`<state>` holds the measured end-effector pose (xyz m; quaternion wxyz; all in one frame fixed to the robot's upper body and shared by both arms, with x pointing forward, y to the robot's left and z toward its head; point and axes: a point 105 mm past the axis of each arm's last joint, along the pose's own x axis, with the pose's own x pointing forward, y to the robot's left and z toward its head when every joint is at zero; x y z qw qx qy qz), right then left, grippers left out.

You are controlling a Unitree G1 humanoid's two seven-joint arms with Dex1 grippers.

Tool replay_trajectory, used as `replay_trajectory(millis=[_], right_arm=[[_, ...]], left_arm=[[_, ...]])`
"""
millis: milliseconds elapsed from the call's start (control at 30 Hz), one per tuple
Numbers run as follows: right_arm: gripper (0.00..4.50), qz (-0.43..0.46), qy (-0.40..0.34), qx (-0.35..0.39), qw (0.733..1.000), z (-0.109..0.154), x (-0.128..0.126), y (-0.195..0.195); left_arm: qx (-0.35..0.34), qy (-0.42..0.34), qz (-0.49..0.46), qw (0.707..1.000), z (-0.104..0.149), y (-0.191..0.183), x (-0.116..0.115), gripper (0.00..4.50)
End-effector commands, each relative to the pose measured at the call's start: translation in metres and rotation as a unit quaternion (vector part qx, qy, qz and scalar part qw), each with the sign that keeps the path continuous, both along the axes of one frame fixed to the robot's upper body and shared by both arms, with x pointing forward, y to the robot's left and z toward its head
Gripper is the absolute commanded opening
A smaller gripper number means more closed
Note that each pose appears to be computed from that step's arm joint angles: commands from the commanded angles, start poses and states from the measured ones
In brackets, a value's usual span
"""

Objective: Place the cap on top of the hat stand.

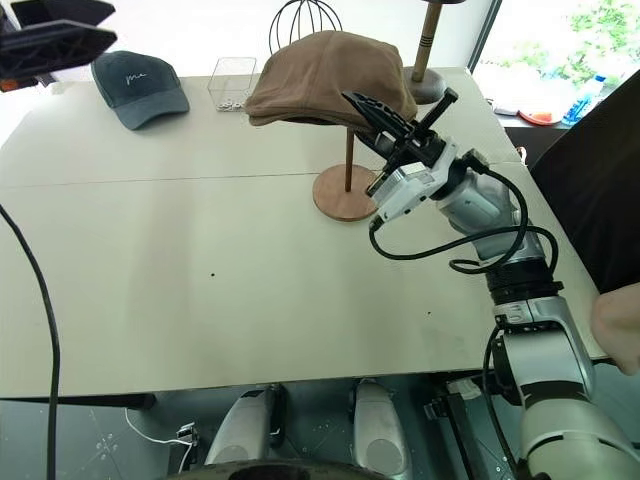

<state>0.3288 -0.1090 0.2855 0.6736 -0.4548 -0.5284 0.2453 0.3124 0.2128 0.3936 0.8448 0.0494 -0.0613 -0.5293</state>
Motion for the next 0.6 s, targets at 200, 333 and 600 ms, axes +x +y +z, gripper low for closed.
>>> replay_trajectory(millis=[200,333,600], right_arm=[[0.83,-0.016,0.012,0.008,1.000,0.001,0.004,-0.017],[2.58,-0.033,0.015,-0.011,0.999,0.000,-0.001,-0.021],[3.05,-0.076,0.091,-0.093,0.989,-0.017,-0.028,-0.042]], left_arm=[[0.011,-0.028,0.003,1.000,0.014,0.001,-0.007,4.50],[0.017,-0.024,0.005,1.000,0.011,0.001,-0.006,4.50],[0.014,-0.018,-0.003,1.000,0.005,-0.001,0.000,4.50]])
